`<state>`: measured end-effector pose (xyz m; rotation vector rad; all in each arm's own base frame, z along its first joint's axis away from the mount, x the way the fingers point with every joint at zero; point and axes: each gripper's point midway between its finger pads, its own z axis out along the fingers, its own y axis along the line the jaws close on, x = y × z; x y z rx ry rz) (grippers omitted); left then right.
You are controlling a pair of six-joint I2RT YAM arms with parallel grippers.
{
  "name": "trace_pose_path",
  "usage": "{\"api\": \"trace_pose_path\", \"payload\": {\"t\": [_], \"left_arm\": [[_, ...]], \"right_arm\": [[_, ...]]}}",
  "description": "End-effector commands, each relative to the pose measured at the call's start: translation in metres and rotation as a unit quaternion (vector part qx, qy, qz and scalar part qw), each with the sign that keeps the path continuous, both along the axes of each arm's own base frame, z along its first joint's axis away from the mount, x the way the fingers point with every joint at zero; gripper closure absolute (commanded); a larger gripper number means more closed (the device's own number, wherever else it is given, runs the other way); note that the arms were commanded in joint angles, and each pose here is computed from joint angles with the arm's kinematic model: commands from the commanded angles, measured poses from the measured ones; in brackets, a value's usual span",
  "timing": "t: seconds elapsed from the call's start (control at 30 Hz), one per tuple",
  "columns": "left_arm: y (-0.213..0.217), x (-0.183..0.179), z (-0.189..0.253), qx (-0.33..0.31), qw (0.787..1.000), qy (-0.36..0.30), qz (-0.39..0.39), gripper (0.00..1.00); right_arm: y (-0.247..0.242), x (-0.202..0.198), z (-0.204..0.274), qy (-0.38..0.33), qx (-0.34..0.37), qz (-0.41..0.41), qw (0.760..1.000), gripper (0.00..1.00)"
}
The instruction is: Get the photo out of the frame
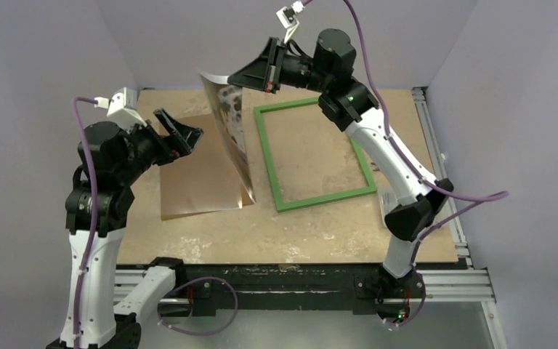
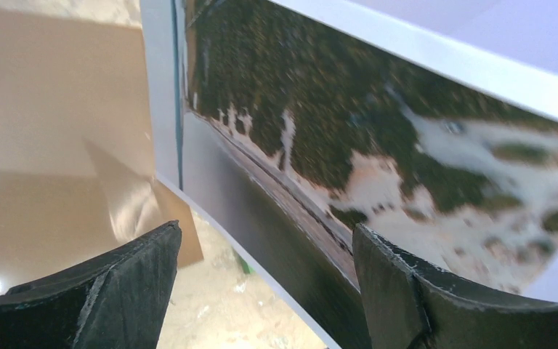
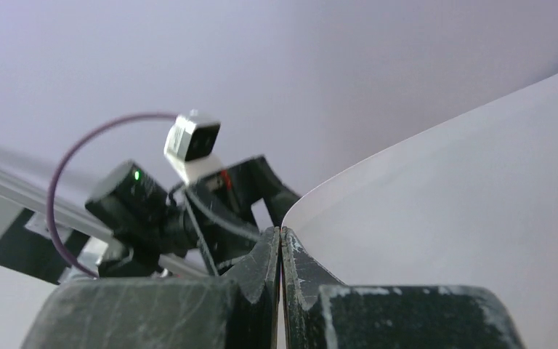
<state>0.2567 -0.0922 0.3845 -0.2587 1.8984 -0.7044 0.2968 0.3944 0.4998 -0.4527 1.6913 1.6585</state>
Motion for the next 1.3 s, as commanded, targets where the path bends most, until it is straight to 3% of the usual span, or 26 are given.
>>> {"api": "trace_pose_path", "payload": {"t": [0.0,0.13,0.27,0.4,0.6,0.87,0.97,1.13,1.27], "left_arm": [[0.023,-0.007,0.02,0.024,0.997,-0.037,0.06,0.16],[0.029,-0.013,0.024,0.041,0.996,-0.042,0.069,0.16],[0.027,-0.015,0.025,0.052,0.996,-0.047,0.059,0.16],[0.023,-0.011,0.01,0.059,0.997,-0.031,0.049,0.16],[0.016,-0.001,-0.033,0.058,0.998,0.023,0.032,0.17],[0.012,0.006,-0.08,0.061,0.995,0.076,0.02,0.17],[0.008,0.009,-0.093,0.058,0.994,0.091,0.009,0.17],[-0.007,0.016,-0.123,0.038,0.991,0.13,-0.024,0.17],[-0.029,0.034,-0.165,0.003,0.977,0.202,-0.068,0.17]], "right_arm": [[0.005,-0.01,0.075,-0.046,0.101,0.03,0.993,1.0],[0.02,0.032,0.058,-0.018,0.101,-0.016,0.995,1.0],[0.015,0.089,-0.002,0.02,0.051,-0.128,0.99,1.0],[-0.008,0.141,-0.086,0.064,-0.003,-0.256,0.965,1.0],[-0.035,0.18,-0.201,0.109,-0.077,-0.372,0.919,1.0],[-0.091,0.204,-0.275,0.14,-0.125,-0.467,0.864,1.0],[-0.092,0.198,-0.287,0.142,-0.146,-0.439,0.875,1.0],[-0.062,0.141,-0.328,0.167,-0.223,-0.266,0.923,1.0],[-0.066,0.076,-0.38,0.218,-0.282,-0.152,0.922,1.0]]}}
